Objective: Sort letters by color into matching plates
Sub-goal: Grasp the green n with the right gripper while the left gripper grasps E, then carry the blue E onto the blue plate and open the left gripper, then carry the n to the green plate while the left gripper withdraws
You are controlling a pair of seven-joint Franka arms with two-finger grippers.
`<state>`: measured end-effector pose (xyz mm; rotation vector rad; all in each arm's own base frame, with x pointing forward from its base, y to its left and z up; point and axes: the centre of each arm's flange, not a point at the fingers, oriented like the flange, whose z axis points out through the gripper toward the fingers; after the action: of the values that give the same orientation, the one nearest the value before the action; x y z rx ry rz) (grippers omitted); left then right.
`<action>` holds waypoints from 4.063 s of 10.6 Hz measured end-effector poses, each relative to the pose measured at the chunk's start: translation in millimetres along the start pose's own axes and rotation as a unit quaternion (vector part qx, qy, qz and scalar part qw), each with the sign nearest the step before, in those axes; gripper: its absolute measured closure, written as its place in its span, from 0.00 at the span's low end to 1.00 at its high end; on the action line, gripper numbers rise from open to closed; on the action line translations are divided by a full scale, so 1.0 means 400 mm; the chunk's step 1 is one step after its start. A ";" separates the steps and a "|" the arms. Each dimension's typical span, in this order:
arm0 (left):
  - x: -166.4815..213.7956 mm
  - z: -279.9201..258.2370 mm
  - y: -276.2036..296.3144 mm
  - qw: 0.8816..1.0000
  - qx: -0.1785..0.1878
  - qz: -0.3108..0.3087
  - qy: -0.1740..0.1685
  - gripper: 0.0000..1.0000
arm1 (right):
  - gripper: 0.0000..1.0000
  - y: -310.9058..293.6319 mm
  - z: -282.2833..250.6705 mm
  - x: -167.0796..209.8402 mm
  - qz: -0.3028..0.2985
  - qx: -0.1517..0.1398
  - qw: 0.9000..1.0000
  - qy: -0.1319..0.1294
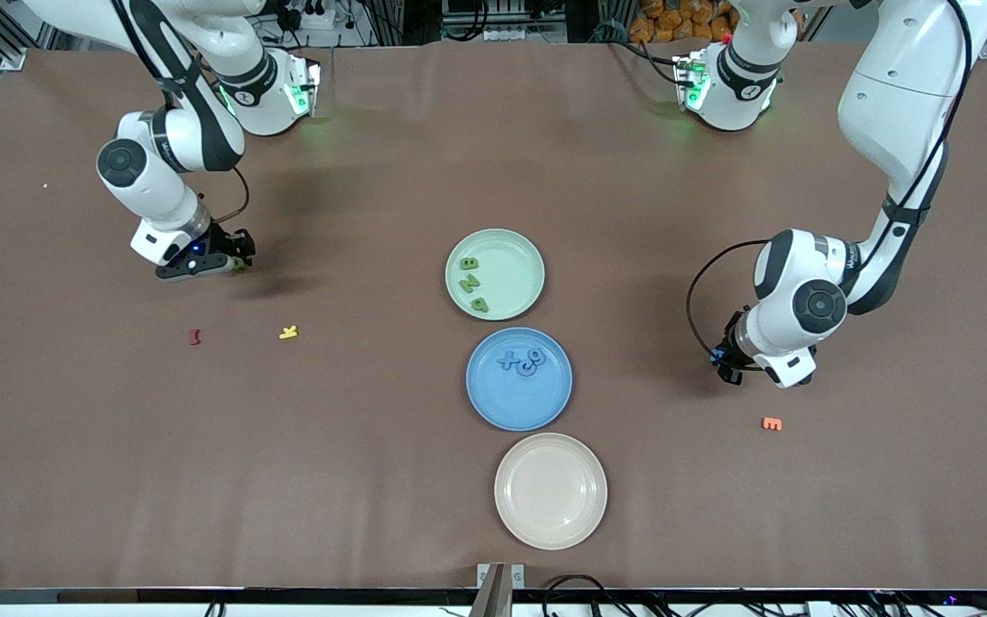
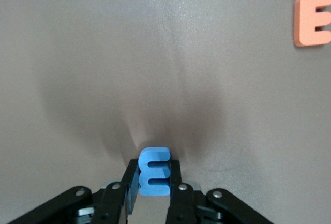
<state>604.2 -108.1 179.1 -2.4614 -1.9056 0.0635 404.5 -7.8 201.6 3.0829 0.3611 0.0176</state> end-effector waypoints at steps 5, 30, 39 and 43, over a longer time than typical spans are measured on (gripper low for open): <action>-0.002 -0.011 0.010 1.000 -0.008 0.000 0.000 0.72 | 0.33 -0.006 0.026 -0.021 0.000 0.004 1.000 -0.006; -0.834 -0.232 0.107 0.955 -0.172 0.230 -0.073 0.54 | 0.74 0.009 0.069 -0.054 0.013 0.006 1.000 -0.002; -0.708 -0.289 0.180 0.942 -0.197 0.271 -0.030 0.00 | 0.74 0.054 -0.024 0.010 0.024 -0.006 1.000 0.013; -0.539 -0.329 0.192 0.917 -0.125 0.377 0.015 0.00 | 0.74 0.041 -0.069 0.064 0.065 -0.009 0.998 0.020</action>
<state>631.2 -335.7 310.0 -3.1838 -0.8826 -0.2158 432.7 -17.0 230.1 3.0855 0.1611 0.0857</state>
